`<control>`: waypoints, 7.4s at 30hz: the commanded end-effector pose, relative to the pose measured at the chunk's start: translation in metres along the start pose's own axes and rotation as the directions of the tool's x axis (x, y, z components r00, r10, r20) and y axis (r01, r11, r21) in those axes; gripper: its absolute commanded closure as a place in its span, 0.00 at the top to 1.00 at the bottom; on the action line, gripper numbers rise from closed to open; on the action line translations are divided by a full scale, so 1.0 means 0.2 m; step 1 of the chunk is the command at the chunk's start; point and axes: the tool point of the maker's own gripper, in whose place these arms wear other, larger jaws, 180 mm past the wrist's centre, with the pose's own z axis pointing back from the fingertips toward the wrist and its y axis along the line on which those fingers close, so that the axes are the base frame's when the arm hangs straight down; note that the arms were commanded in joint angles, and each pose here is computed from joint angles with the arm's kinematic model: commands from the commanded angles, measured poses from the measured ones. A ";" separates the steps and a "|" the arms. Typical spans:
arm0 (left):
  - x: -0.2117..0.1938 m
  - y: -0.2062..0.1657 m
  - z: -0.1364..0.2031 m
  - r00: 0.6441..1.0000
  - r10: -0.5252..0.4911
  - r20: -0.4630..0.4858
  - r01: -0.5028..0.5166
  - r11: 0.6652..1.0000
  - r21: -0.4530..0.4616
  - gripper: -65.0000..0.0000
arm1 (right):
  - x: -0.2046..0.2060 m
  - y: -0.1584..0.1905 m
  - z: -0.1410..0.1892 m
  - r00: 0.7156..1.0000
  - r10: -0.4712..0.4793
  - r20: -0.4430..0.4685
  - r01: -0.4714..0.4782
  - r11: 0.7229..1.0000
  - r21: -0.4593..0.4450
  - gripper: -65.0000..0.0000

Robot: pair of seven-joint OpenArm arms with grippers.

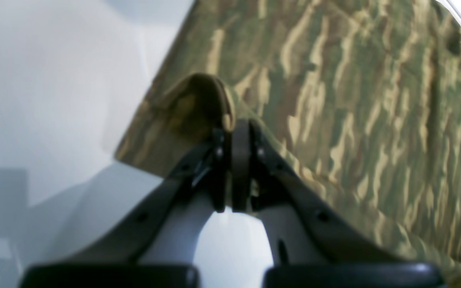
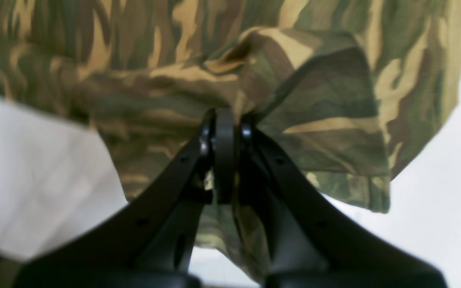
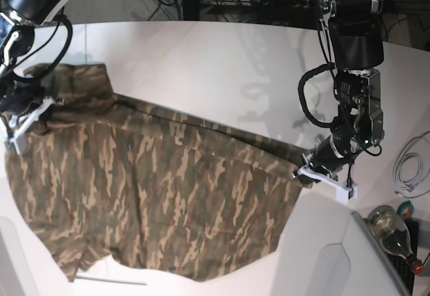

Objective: Layout the t-shirt on the table in an organized manner, then fold the t-shirt properly

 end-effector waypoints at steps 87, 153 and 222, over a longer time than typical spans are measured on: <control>-0.15 0.46 0.43 0.984 -0.121 0.133 0.107 0.988 0.114 0.00 | 0.70 0.03 -0.27 0.956 -0.155 0.248 0.117 0.980 0.162 0.01; -0.24 0.34 -0.09 0.994 0.087 0.071 -0.092 0.994 0.065 0.00 | -0.06 -0.39 0.24 0.854 -0.360 0.376 0.425 0.899 -0.106 0.78; -0.28 0.37 -0.07 0.995 0.083 0.051 -0.087 0.993 0.077 0.00 | -0.42 -0.48 -0.07 0.604 -0.777 0.178 0.771 0.626 0.118 1.00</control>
